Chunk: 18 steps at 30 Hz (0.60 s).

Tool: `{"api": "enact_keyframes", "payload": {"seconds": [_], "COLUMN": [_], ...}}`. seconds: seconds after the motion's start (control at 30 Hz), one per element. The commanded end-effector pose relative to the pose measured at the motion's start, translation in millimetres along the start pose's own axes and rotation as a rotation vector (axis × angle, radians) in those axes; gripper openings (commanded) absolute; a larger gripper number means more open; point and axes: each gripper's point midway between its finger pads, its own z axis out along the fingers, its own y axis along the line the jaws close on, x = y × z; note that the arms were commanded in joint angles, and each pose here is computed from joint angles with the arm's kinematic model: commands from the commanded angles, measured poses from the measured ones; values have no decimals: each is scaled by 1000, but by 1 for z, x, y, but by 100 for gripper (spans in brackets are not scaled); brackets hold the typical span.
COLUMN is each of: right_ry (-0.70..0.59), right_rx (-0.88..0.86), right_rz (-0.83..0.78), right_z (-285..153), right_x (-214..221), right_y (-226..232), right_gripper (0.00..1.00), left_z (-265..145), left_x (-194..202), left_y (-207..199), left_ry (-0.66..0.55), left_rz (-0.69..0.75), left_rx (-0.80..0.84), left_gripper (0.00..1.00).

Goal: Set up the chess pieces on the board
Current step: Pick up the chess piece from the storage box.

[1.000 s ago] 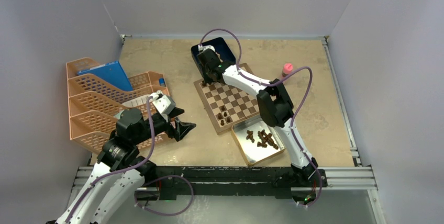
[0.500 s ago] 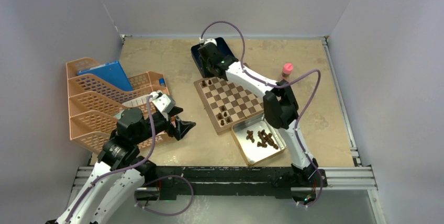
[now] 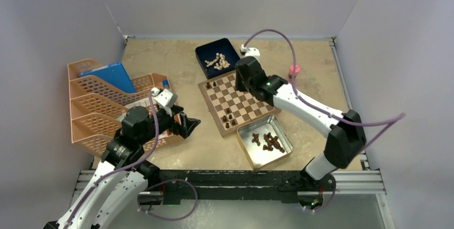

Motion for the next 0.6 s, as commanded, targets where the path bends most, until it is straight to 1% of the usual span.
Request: {"api": "enact_keyframes", "payload": {"seconds": [0.0,0.13,0.27,0.33,0.4,0.47,0.57], "right_ry": [42,172,277,288,334,344,386], "right_rx": [88,208,222,227,242,273,256], "right_rz": [55,13,-6,-14,13,52,119], "right_z": [-21,-40,-52,-55,-62,-66,-69], "right_x": [38,87,124,130,143,149,163], "right_y": [-35,-75,-90,-94,-98,-104,-100], "right_gripper": [31,31,31,31,31,33,31], "left_z": [-2,-3,-8,-10,-12,-14,-16], "left_x": [-27,-21,-20,-20,-21,-21,-22], "left_y": [-2,0,0,0,0,2,2], "left_ry": [-55,-44,-61,-69,-77,-82,-93], "left_rz": [-20,-12,-1,3,6,6,9], "left_rx": [-16,-25,-26,-25,-33,-46,-48], "left_gripper": [90,90,90,89,88,88,88]}}
